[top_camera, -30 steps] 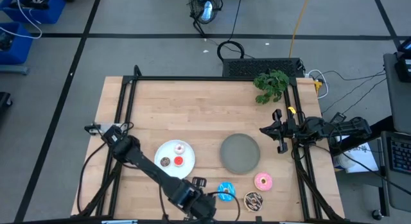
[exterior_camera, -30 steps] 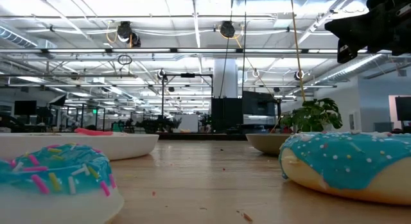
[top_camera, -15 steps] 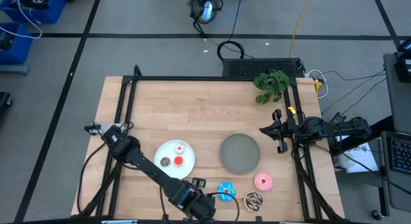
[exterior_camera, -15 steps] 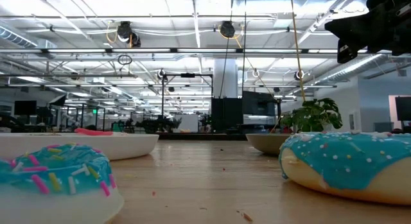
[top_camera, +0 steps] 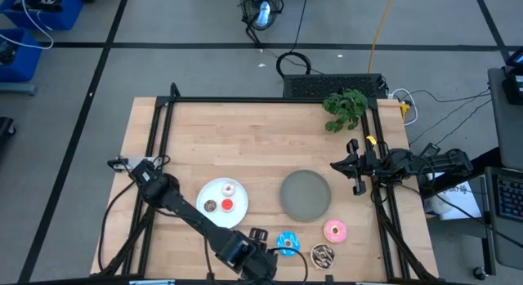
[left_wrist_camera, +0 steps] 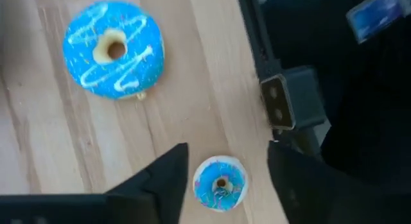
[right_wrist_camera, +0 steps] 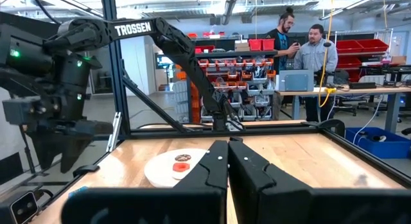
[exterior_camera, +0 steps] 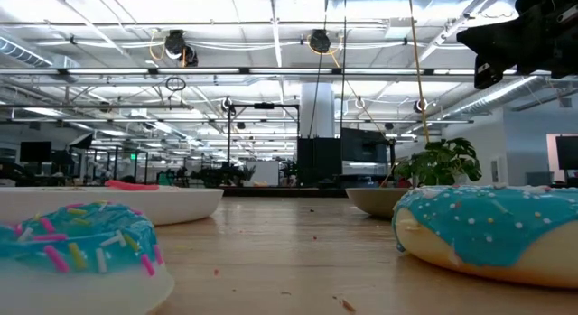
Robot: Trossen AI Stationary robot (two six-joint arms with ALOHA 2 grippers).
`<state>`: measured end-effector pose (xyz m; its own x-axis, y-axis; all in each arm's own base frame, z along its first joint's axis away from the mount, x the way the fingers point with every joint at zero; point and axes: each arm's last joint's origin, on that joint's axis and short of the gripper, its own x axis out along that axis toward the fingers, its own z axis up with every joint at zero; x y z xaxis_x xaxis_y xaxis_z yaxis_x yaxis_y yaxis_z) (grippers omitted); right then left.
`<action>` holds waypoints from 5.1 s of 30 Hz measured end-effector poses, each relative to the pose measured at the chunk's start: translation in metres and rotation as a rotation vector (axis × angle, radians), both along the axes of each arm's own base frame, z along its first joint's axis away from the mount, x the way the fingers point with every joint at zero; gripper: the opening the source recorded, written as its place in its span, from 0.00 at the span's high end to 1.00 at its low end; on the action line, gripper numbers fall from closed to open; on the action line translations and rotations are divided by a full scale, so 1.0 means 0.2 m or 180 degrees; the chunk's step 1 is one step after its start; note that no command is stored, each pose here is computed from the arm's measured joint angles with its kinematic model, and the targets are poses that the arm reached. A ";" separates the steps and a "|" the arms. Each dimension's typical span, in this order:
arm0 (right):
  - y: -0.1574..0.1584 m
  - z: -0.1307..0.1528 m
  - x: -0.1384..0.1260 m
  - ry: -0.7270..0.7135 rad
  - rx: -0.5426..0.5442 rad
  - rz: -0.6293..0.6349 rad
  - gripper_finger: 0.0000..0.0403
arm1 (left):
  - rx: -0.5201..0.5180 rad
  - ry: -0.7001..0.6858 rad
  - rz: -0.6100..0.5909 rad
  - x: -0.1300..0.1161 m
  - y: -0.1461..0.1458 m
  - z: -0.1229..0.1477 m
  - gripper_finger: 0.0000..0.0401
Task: Pick & Place donuts
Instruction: Put the small blue donut on the white plate
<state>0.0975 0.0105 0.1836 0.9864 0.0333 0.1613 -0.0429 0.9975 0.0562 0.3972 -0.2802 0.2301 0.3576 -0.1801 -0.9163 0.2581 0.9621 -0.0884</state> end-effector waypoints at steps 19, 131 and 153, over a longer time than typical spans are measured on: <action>0.00 0.00 0.00 0.0021 -0.0003 -0.0001 1.00 | 0.0465 0.0390 0.0051 -0.06 -0.08 -0.22 0.19; 0.00 -0.01 0.00 0.0080 -0.0013 0.0002 1.00 | 0.0037 0.0729 0.1878 -0.64 1.00 -0.14 0.73; 0.00 -0.02 0.00 0.0104 -0.0015 -0.0001 1.00 | 0.0125 0.0692 0.2149 -0.73 1.04 -0.38 0.73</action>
<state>0.0983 0.0106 0.1806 0.9911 0.0337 0.1288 -0.0408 0.9978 0.0528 0.2517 -0.0731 0.1537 0.1879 0.0511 -0.9809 -0.4153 0.9091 -0.0322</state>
